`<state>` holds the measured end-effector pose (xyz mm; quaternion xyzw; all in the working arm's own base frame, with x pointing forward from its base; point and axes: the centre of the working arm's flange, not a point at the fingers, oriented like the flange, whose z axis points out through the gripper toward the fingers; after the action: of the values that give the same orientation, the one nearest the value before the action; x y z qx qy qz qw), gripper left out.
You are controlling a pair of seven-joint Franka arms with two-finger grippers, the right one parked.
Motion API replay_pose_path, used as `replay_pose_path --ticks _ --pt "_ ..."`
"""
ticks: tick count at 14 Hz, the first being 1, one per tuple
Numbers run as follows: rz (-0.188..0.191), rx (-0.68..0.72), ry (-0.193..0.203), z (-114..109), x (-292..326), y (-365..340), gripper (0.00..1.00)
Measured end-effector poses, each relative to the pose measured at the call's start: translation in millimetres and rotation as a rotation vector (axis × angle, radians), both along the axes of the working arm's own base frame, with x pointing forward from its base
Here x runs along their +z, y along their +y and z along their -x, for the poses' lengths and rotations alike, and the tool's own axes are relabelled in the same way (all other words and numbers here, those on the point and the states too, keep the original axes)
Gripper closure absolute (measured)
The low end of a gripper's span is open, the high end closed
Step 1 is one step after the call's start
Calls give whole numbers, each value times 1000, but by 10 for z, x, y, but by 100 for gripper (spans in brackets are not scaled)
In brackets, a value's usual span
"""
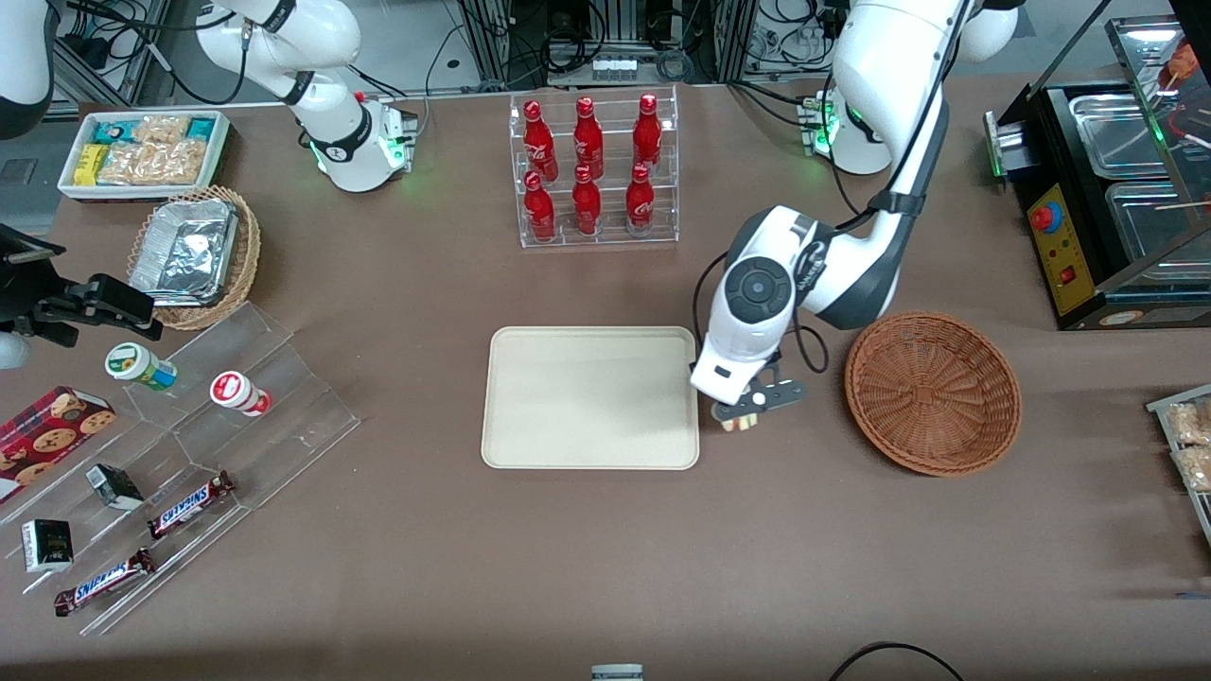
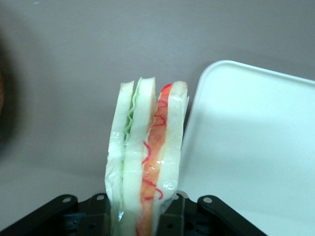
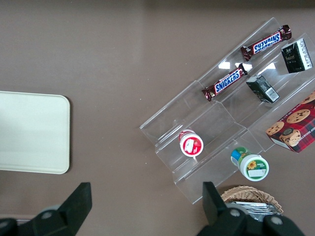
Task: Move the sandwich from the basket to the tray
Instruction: 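Carry the held sandwich with the left gripper over the cream tray, then lower the sandwich onto the tray and open the left gripper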
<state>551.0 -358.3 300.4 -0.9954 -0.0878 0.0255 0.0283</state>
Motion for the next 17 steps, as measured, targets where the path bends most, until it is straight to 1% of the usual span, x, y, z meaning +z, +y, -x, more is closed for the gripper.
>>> replay_pose_path --ticks 2,3,4,6,8,12,13,17 --pt "30 -84 -10 63 -70 -177 77" --pt "50 -112 -20 109 -133 -302 74" --pt "67 -134 -29 160 -217 -424 74" --pt "85 -167 -37 250 -403 -631 75" --pt "87 -182 -34 273 -516 -757 76" --pt "88 -205 -32 208 -621 -808 74" --pt "89 -212 -31 187 -661 -829 70" --pt "87 -223 -18 156 -904 -944 68"
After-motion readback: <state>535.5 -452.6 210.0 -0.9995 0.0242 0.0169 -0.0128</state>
